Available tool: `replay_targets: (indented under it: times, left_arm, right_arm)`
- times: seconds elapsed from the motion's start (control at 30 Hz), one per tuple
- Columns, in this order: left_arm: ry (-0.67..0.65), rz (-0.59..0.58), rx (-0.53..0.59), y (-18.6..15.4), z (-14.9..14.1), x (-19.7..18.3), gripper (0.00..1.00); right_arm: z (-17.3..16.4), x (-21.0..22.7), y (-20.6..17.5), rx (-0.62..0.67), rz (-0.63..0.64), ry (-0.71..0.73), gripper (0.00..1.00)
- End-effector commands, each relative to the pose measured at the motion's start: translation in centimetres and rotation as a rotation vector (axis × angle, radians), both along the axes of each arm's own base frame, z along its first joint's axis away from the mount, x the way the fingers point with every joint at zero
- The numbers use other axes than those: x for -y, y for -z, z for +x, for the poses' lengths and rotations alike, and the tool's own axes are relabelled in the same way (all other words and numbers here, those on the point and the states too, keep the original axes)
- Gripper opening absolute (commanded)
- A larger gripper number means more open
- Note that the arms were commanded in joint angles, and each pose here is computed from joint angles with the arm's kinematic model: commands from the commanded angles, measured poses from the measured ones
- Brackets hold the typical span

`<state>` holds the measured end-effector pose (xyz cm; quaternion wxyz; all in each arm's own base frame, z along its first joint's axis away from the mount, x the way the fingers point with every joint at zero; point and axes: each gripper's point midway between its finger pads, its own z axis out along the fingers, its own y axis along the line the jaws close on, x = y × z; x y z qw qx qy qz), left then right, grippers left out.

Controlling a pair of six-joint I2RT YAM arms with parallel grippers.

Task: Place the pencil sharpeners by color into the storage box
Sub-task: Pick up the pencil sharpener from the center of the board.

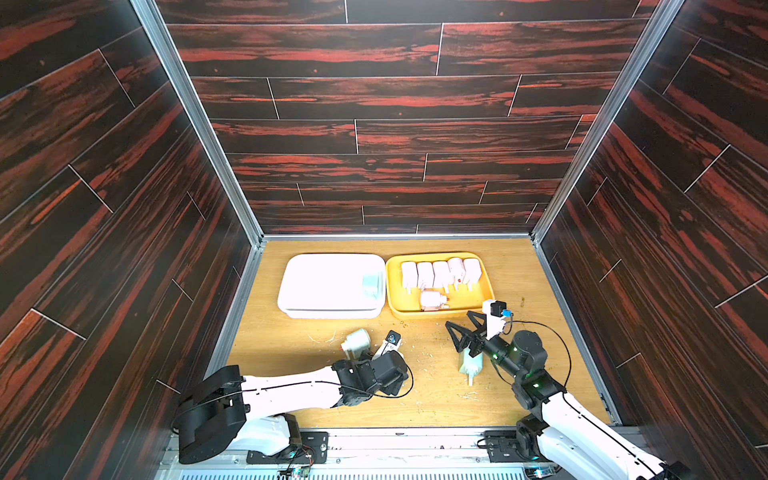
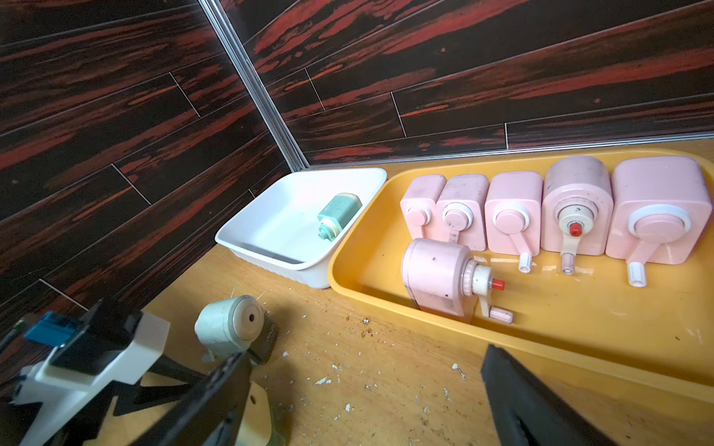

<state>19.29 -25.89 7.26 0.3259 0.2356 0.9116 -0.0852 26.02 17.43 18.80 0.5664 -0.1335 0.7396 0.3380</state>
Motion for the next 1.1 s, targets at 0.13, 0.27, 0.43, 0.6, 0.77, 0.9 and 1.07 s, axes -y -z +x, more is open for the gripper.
replay_targets:
  times: [0.13, 0.27, 0.43, 0.6, 0.77, 0.9, 1.07]
  left_arm:
    - [0.006, 0.001, 0.025, -0.7, 0.6, 0.9, 0.72]
    - [0.003, 0.004, 0.023, -0.6, 0.6, 0.9, 0.64]
    - [0.011, -0.005, 0.015, -0.7, 0.4, 1.0, 0.46]
    - [0.029, -0.031, 0.01, -1.5, 0.2, 1.5, 0.14]
    - [0.002, -0.055, 0.028, -3.0, 0.6, 1.5, 0.0]
    - [-0.052, -0.046, 0.072, -4.8, 1.5, 0.8, 0.0]
    - [-0.103, -0.061, 0.149, -8.6, 2.7, 0.2, 0.0]
  right_arm:
    - [0.2, 0.0, -1.1, 0.02, -0.001, 0.006, 0.98]
    - [0.2, -0.1, -1.1, 0.018, -0.001, 0.003, 0.98]
    - [0.3, 0.0, -1.1, 0.016, -0.001, 0.007, 0.98]
    - [0.3, -0.1, -0.9, 0.01, -0.002, 0.006, 0.98]
    - [0.6, 0.1, -0.7, -0.002, -0.002, 0.026, 0.98]
    - [0.9, 0.1, -0.5, -0.022, -0.002, 0.037, 0.98]
    - [1.4, 0.4, -0.3, -0.053, 0.001, 0.069, 0.98]
